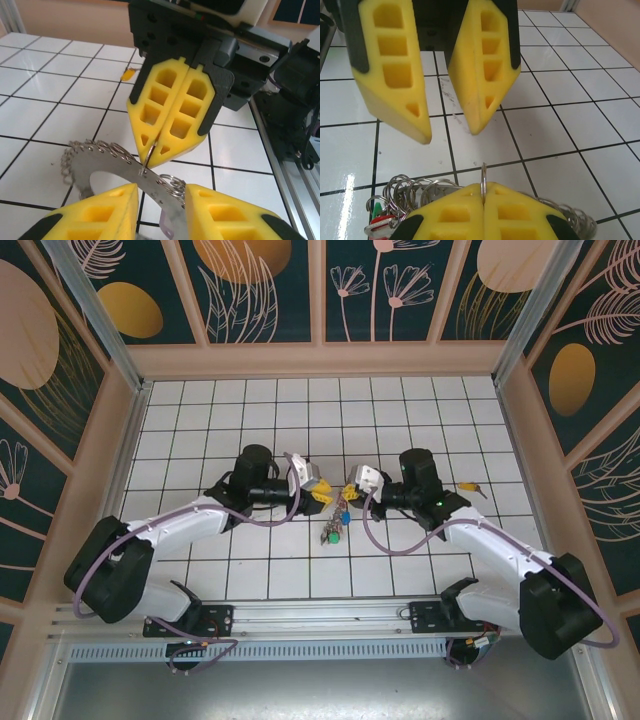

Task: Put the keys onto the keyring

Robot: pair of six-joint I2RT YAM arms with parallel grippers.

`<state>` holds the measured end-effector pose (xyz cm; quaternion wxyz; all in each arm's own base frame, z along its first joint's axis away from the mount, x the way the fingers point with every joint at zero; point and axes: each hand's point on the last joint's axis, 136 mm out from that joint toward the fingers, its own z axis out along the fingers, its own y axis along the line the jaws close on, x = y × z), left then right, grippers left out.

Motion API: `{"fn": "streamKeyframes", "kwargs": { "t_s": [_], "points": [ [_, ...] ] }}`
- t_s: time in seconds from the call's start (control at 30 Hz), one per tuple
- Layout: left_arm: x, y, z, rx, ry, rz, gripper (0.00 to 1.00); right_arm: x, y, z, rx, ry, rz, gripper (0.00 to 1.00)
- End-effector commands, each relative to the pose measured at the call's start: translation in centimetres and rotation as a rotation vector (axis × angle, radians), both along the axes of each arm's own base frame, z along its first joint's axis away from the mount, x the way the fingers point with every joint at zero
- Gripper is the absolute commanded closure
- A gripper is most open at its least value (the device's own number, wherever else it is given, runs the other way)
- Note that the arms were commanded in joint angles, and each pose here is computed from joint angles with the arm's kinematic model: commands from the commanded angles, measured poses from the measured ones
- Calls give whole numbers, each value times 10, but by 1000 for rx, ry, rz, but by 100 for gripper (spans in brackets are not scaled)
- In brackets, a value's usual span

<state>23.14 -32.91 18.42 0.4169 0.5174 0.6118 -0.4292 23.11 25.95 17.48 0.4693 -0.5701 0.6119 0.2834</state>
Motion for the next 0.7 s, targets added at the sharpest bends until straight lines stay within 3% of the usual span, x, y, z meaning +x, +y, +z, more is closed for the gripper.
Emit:
{"fn": "streamKeyframes", "kwargs": {
  "t_s": [0.0, 0.5, 0.67],
  "points": [
    [-4, -8, 4, 11, -48, -66, 67, 1, 7, 24, 48, -55, 51, 100],
    [11, -17, -5, 48, -106, -61, 64, 0, 10, 25, 49, -40, 91, 100],
    [12, -18, -4, 36, -112, -59, 69, 0, 11, 24, 50, -31, 98, 100]
  ]
}}
